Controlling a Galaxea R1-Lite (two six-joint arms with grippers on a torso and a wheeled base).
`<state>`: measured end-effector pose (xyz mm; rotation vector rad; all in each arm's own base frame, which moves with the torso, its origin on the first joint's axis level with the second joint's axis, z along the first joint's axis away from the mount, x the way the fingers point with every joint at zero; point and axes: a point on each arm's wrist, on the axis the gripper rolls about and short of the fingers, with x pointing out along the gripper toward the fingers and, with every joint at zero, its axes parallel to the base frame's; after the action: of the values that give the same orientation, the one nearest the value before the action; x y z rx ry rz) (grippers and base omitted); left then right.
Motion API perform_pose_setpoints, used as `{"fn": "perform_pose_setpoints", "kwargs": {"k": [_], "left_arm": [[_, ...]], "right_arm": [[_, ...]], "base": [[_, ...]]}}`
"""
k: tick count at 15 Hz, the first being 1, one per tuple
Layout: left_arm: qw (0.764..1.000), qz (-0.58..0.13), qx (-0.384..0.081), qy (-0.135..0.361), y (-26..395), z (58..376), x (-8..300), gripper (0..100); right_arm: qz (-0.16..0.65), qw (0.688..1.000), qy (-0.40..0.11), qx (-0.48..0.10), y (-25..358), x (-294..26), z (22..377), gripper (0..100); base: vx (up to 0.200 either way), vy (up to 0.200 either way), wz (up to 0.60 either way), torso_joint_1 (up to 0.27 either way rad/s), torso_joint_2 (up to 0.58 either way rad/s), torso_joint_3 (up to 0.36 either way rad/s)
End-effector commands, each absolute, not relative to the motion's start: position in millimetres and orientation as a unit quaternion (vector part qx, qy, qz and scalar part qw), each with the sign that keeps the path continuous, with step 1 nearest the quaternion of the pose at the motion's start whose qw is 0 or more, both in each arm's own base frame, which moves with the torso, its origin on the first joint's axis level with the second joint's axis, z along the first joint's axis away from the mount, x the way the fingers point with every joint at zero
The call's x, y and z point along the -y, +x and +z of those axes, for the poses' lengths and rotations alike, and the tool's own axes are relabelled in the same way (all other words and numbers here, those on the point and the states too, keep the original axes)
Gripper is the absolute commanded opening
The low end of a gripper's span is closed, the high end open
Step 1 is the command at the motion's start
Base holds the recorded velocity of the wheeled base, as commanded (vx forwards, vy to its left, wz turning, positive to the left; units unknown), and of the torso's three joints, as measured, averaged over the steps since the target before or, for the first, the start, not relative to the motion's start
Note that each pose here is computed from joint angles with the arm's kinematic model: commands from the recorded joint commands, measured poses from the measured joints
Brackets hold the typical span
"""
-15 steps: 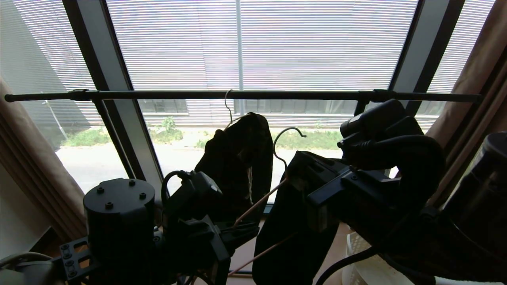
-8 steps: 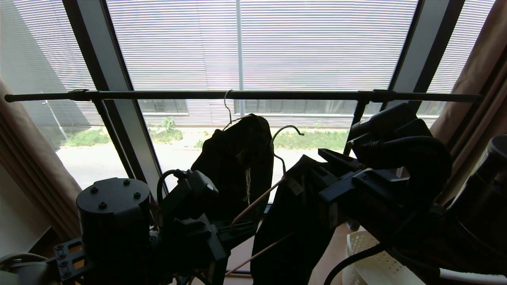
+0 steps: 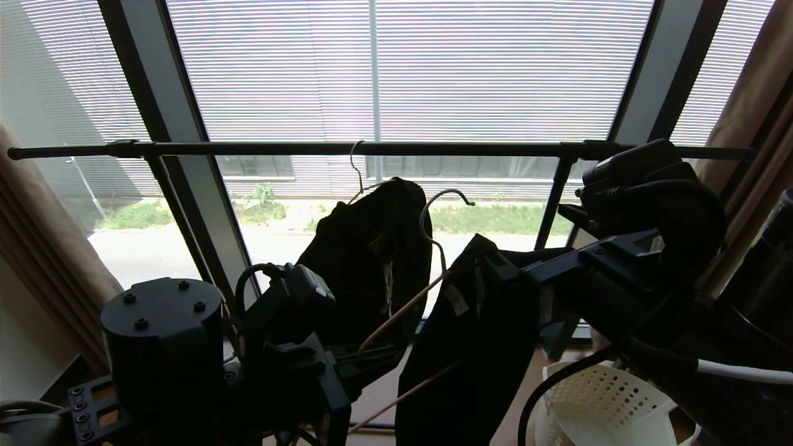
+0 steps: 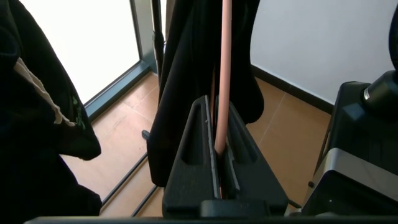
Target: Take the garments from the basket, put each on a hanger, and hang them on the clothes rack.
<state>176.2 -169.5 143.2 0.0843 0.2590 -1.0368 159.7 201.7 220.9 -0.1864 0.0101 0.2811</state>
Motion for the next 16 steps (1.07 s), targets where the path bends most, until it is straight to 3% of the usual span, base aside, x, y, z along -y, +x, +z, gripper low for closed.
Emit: {"fn": "perform_pose_setpoints", "kwargs": {"k": [1,16], "left_arm": [[0.86,-0.495,-0.12,0.039,174,145,168,0],[0.878,-0.465,-0.107,0.031,189,148,159,0]], "right_arm": [[0.135,0.986,-0.094,-0.006,163,-203,220,100],[0.135,0.984,-0.117,-0.005,164,-204,217,100]], "base": [[0.0,0.0,0.0,0.0,0.0,0.0],[0.0,0.0,0.0,0.0,0.0,0.0]]}}
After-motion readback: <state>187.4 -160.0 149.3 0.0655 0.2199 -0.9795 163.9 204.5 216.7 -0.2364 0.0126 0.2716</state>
